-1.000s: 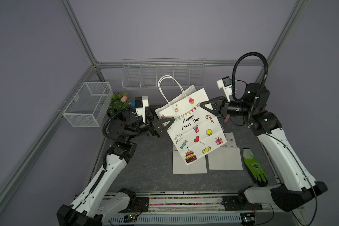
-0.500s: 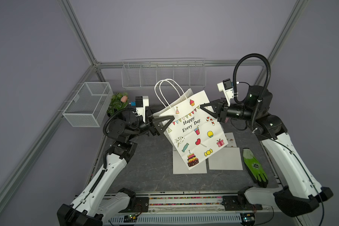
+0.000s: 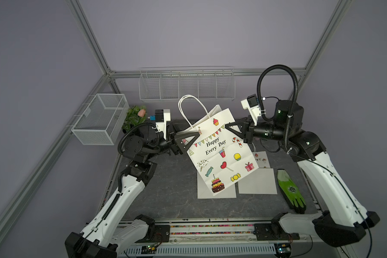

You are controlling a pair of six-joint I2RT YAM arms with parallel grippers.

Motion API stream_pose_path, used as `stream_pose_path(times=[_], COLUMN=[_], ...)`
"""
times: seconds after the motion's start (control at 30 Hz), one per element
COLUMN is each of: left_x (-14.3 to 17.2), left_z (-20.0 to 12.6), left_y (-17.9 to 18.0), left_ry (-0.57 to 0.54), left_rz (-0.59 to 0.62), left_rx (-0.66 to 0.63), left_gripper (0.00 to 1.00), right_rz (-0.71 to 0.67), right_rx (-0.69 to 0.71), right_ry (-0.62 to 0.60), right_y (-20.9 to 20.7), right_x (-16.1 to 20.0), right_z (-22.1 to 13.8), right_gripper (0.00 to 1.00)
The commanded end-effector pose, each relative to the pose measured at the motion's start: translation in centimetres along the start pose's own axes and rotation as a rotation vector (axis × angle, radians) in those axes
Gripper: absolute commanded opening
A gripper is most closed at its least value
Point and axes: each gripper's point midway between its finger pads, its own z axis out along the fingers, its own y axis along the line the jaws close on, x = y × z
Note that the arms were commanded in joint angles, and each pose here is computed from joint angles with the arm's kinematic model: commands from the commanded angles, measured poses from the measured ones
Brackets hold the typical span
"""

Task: Put away the paper bag
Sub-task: Press the paper bag.

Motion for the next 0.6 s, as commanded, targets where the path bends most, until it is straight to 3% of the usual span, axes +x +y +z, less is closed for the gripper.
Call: stream_pose_path(times=[0.0,0.37,0.57], left_x=[-1.11,-1.08,-0.89], left_z=[0.34,0.35,0.43], left_y=[-1.33,-1.6,-1.4], left_ry=[-0.01,-0.003,0.003], left_rz=[0.022,0.024,0.021], left_rx=[0.045,0.051,0.047], left_gripper=[0.68,0.44,0.37], right_rz=[-0.041,-0.068,-0.08], right_rx=[0.016,0.037,0.044], right_ry=[-0.006,-0.006,-0.021], right_y=[0.22,0.68,1.02], right_x=[-0.48,-0.74,-1.11], right_z=[-0.02,-0.11,-0.5], right_gripper=[0.07,0.07,0.07])
